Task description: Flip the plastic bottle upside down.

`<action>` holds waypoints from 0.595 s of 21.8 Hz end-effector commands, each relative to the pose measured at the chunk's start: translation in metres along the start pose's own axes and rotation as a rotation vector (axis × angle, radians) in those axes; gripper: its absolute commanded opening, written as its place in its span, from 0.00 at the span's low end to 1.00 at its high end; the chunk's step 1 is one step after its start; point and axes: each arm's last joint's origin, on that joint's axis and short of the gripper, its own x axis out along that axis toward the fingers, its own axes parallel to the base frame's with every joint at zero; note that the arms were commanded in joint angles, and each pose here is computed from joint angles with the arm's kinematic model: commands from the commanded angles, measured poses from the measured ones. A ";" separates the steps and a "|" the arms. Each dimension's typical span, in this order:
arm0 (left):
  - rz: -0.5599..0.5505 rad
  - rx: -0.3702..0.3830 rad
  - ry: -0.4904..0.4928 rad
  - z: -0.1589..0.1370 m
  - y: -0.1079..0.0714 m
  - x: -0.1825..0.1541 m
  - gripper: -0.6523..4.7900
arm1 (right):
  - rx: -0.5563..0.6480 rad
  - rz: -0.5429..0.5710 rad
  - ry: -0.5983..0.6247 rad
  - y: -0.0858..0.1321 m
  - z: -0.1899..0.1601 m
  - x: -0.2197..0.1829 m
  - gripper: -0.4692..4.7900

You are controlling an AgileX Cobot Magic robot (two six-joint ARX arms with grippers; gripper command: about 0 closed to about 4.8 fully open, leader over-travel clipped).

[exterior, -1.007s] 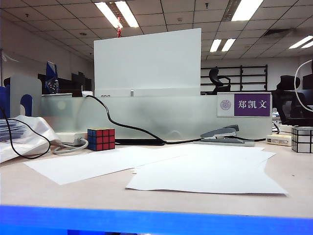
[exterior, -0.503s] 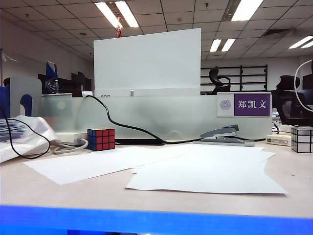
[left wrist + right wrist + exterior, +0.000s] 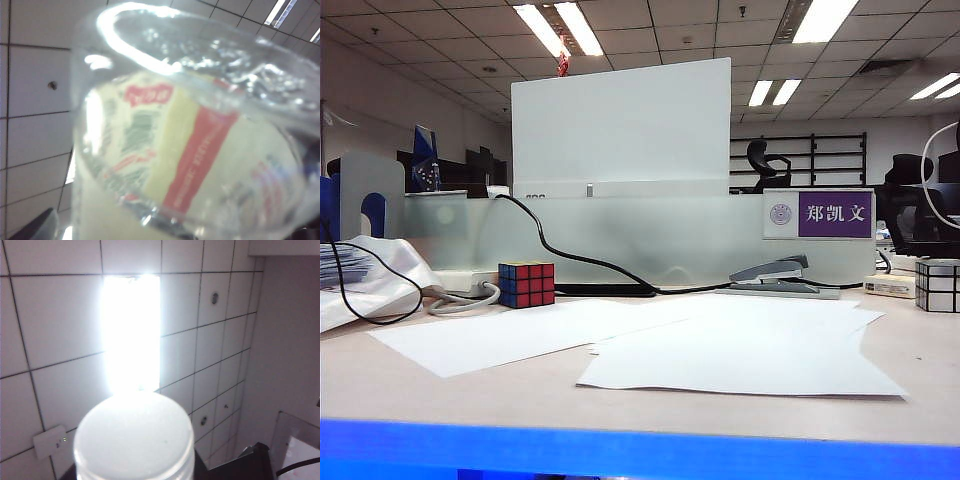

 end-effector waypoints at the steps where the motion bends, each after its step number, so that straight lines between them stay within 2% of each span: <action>1: -0.064 0.041 -0.045 0.008 0.004 0.005 1.00 | 0.029 0.052 0.018 0.007 -0.012 0.005 0.07; 2: -0.114 0.056 -0.063 0.012 0.005 0.008 1.00 | 0.033 0.061 0.013 0.008 -0.016 0.007 0.07; 8: -0.205 0.101 -0.107 0.022 0.011 0.017 1.00 | 0.038 0.056 0.030 0.009 -0.017 0.007 0.07; 9: -0.215 0.105 -0.111 0.024 0.012 0.018 1.00 | 0.041 0.055 0.033 0.009 -0.017 0.007 0.07; 10: -0.219 0.108 -0.112 0.024 0.012 0.018 0.95 | 0.059 0.055 0.040 0.008 -0.018 0.007 0.07; 13: -0.220 0.109 -0.115 0.025 0.012 0.019 0.96 | 0.067 0.053 0.048 0.008 -0.021 0.008 0.07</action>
